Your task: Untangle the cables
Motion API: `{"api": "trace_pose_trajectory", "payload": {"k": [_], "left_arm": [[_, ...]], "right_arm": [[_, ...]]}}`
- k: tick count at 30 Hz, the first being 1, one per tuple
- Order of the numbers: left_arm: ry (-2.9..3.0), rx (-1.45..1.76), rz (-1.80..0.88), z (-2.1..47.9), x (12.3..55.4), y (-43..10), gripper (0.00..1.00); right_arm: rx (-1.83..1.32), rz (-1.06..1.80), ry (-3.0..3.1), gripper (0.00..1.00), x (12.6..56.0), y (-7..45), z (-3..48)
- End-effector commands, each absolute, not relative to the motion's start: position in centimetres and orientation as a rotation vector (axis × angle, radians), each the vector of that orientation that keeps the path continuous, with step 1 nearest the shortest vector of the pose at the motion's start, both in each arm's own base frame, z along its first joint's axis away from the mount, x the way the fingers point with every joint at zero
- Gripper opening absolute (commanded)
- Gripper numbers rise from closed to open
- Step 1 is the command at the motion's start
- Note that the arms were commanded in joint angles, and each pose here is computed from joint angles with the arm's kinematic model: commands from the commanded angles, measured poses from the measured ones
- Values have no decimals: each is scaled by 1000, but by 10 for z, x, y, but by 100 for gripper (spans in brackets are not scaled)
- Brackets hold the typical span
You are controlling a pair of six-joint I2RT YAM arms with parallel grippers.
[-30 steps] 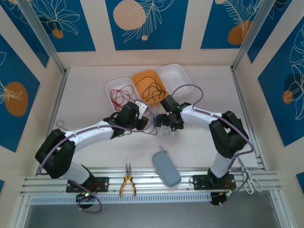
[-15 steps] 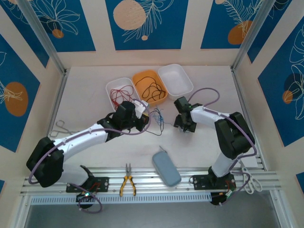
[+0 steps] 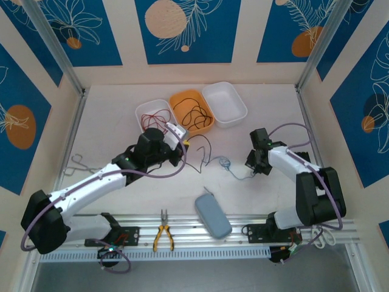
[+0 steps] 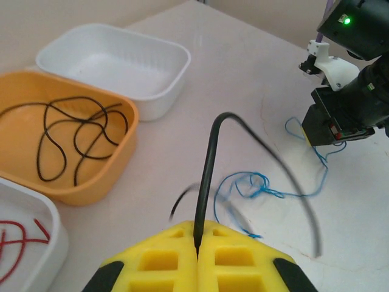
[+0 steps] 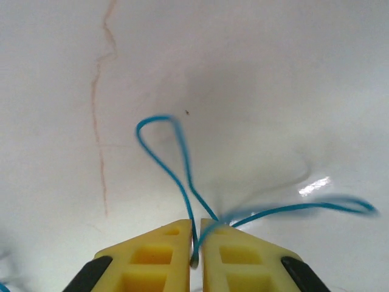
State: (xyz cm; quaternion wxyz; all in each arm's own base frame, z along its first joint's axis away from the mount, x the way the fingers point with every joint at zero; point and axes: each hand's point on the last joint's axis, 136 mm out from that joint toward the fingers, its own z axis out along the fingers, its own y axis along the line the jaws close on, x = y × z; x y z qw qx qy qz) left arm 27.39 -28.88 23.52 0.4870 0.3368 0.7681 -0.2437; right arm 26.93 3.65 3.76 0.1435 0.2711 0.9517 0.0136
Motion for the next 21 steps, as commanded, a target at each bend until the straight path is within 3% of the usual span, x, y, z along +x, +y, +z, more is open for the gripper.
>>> {"api": "trace_pose_trajectory", "payload": {"k": [1,2,7,14,21], "left_arm": [[1774,834,-542,267,274,-286,0],[1759,837,-544,271,273,-285,0],[1710,829,-557,285,274,-288,0],[1696,787,-587,303,283,-297,0],[1772,680,-660,316,296,-307,0]], "right_arm": [[795,49,2718,13,262,32,49],[796,63,2710,15,262,32,52],[727,165,2648,51,264,40,75],[573,318,2527,67,265,57,120],[64,691,2279,77,262,137,166]]}}
